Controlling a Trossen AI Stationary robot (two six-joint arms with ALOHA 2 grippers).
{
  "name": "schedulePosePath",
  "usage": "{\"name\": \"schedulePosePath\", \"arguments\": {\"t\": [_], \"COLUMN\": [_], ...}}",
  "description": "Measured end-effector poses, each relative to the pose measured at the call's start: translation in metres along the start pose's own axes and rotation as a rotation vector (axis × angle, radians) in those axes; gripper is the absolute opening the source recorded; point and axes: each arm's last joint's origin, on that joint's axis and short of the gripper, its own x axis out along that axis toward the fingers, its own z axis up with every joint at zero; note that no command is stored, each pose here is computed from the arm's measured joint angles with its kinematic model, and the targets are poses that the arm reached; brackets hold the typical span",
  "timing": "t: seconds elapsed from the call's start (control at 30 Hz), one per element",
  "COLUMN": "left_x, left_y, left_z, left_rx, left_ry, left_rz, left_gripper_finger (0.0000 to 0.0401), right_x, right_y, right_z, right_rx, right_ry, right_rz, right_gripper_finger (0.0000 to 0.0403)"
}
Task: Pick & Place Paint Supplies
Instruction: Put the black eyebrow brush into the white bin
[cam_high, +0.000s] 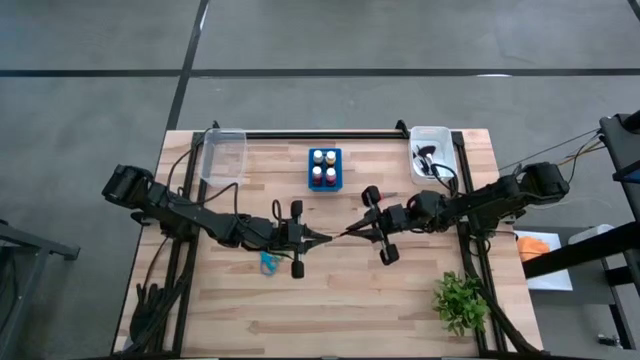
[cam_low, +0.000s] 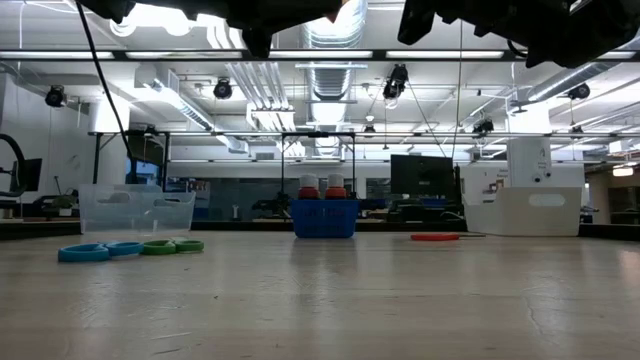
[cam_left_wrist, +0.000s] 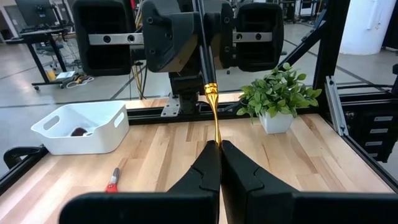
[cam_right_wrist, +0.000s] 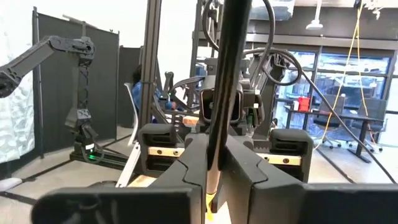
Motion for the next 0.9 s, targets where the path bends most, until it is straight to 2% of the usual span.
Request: {"name": "schedulePosePath", "arguments": {"t": [0.17,0.3,0.4,0.7,0.9], "left_x": [0.0,0.0,0.0,-0.004,-0.017], "left_y": [0.0,0.0,0.0,0.001,0.005], "left_z": [0.0,-0.001,-0.004,-0.014,-0.015], "left_rx": [0.0,-0.011,-0.05,-0.016,0.023], "left_ry": [0.001,0.011,0.04,0.169,0.295], "left_rz": [-0.004,-0.004,-0.004,-0.005,-0.005], "left_gripper_finger": [0.0005,0.0033,0.0069,0.0211,0.0265], "right_x": [0.0,0.0,-0.001,-0.001,-0.007], "right_y": [0.0,0.0,0.0,0.0,-0.001], "right_z": [-0.001,-0.001,-0.003,-0.002,0.006], "right_rx": [-0.002,0.0,0.001,0.0,-0.017], "right_ry": [0.005,0.012,0.022,0.016,0.067], "right_rz": [-0.017,-0.02,-0.02,-0.021,-0.063], "right_gripper_finger": [0.002,0.0019,0.0019,0.0019,0.0019]}}
